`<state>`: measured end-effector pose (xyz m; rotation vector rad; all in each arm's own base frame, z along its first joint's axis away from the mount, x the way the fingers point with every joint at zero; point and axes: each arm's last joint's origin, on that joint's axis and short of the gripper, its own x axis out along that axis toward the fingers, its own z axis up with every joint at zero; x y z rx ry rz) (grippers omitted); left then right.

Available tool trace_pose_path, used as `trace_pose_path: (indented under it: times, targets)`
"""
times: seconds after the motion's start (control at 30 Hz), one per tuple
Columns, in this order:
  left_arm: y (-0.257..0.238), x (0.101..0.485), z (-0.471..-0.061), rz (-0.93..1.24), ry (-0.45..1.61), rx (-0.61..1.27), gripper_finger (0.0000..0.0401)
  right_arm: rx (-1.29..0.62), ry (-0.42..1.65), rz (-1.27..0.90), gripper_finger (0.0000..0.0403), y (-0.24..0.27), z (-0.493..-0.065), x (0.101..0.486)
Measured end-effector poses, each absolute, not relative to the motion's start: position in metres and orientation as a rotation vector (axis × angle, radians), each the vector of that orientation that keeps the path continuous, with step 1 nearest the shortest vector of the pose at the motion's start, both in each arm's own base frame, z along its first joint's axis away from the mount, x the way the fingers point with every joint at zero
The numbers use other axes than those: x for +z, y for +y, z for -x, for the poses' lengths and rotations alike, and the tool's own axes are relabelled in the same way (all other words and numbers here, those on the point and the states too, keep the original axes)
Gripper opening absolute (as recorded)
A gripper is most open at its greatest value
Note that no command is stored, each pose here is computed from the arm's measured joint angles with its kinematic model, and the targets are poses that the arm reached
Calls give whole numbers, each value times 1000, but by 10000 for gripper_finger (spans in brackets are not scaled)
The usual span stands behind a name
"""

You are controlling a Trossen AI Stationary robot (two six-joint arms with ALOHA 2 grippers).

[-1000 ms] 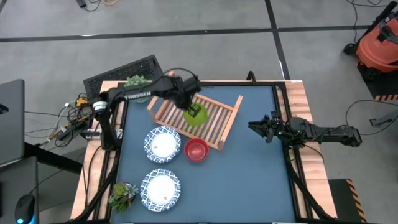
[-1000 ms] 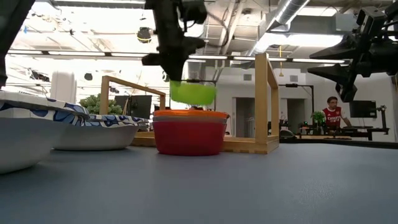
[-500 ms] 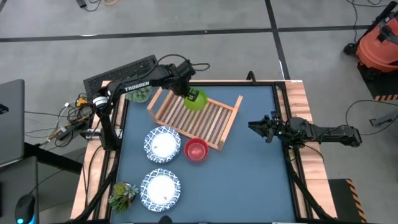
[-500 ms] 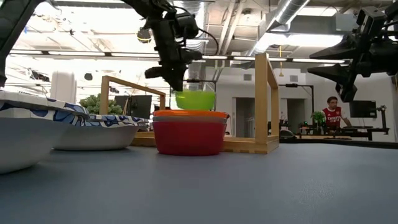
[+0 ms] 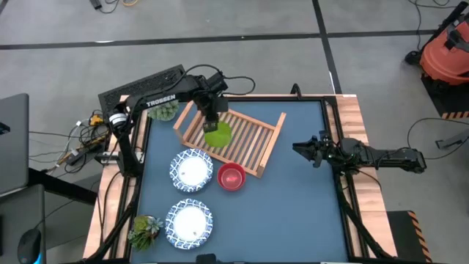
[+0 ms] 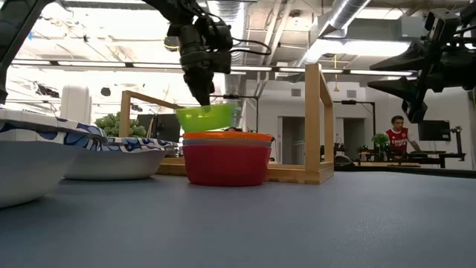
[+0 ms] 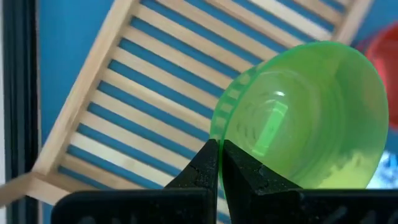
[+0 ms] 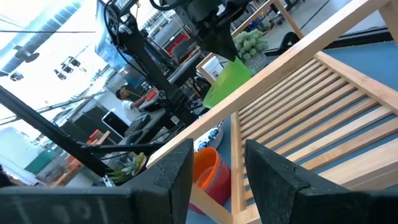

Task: Place and stack bowls onto a shelf
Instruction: Put the small green bowl on the shelf

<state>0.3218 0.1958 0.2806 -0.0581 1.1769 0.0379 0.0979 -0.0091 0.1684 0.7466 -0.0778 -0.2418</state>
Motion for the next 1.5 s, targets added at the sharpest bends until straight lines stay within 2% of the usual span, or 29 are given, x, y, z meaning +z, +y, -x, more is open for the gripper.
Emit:
trace_pose_path:
  times: [0.33, 0.8, 1.2, 1.33, 1.5]
  targets:
    - [227, 271, -300, -93, 1216, -99, 0, -308, -118, -760, 171, -11, -97, 169]
    - [240, 241, -307, -272, 1338, -224, 0, -377, -150, -759, 171, -15, -97, 170]
    - [247, 215, -314, -323, 1436, -248, 1, -403, -160, -757, 171, -17, -96, 170]
    - [246, 217, -317, -363, 1427, -240, 15, -403, -159, -755, 171, -17, -96, 170]
    - [244, 219, -319, -367, 1409, -227, 55, -403, -155, -739, 171, -17, -96, 170]
